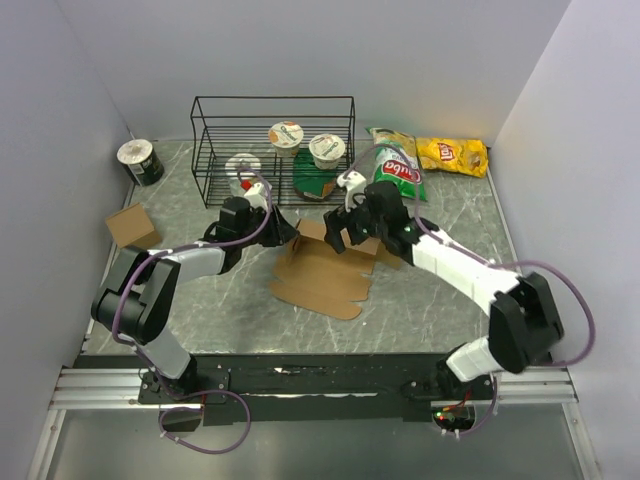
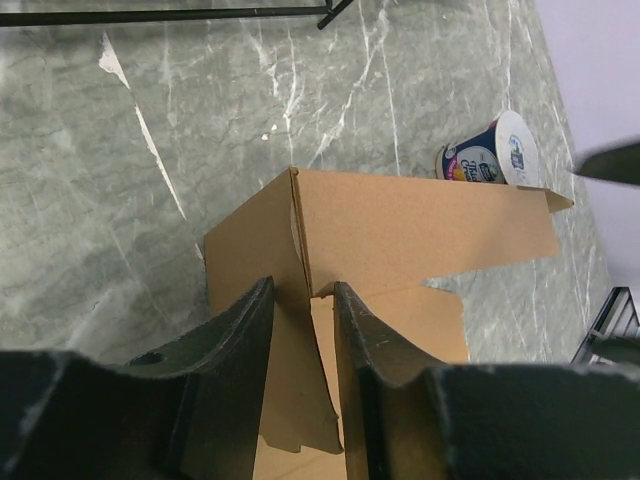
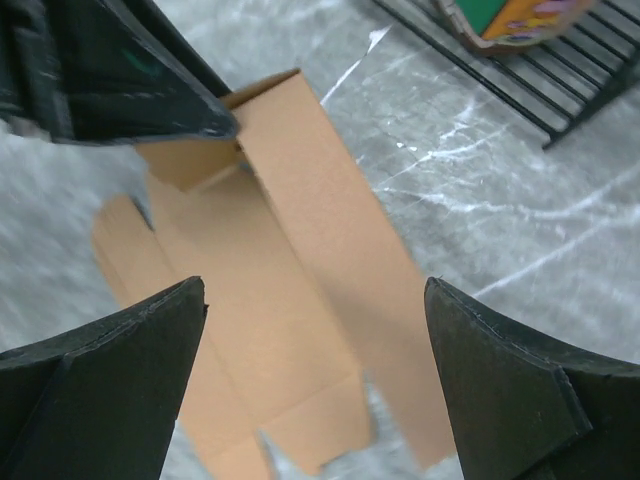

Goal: Fold the paper box

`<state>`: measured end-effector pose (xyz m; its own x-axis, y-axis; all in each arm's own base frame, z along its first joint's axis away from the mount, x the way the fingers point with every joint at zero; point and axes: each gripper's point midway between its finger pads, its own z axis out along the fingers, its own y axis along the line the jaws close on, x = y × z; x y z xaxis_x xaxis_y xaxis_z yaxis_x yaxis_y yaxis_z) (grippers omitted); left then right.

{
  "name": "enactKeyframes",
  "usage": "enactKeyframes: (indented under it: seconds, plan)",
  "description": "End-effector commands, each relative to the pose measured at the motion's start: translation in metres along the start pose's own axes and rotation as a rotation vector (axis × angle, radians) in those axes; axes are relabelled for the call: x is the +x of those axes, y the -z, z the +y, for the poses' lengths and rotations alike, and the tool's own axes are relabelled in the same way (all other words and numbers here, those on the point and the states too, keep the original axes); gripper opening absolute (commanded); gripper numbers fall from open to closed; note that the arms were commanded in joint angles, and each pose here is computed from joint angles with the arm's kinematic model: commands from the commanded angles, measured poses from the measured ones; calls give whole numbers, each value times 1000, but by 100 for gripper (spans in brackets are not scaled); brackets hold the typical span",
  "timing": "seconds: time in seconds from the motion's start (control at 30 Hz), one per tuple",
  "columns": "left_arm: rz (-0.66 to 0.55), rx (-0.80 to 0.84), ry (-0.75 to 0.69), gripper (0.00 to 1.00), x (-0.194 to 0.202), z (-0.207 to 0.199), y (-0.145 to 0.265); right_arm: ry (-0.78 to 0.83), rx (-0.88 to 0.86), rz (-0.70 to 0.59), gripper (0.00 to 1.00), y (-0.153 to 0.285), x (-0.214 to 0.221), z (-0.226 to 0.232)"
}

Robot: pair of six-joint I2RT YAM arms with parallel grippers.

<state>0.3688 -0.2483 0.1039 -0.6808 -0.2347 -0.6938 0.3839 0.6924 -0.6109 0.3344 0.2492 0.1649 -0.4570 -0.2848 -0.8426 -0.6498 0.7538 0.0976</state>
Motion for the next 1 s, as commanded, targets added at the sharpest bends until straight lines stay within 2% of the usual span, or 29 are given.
enactKeyframes:
  seconds: [0.0, 0.23, 0.67, 0.77, 0.87, 0.97]
  plan:
    - [2, 40, -23, 36, -4, -8, -2, 169, -139, 96, 95, -11, 8, -4]
    - [1, 42, -27, 35, -5, -8, -2, 224, -198, 126, 95, -26, 20, -8]
    - [7, 40, -50, 35, -6, -8, -2, 337, -150, 143, 90, -45, 32, -26]
    - [4, 48, -60, 35, -8, -11, -1, 345, -161, 170, 85, -48, 39, -26]
    - [4, 51, -62, 35, -9, -11, -2, 359, -158, 186, 74, -48, 46, -27]
    - [2, 53, -65, 35, -10, -12, -2, 367, -147, 190, 68, -48, 49, -29]
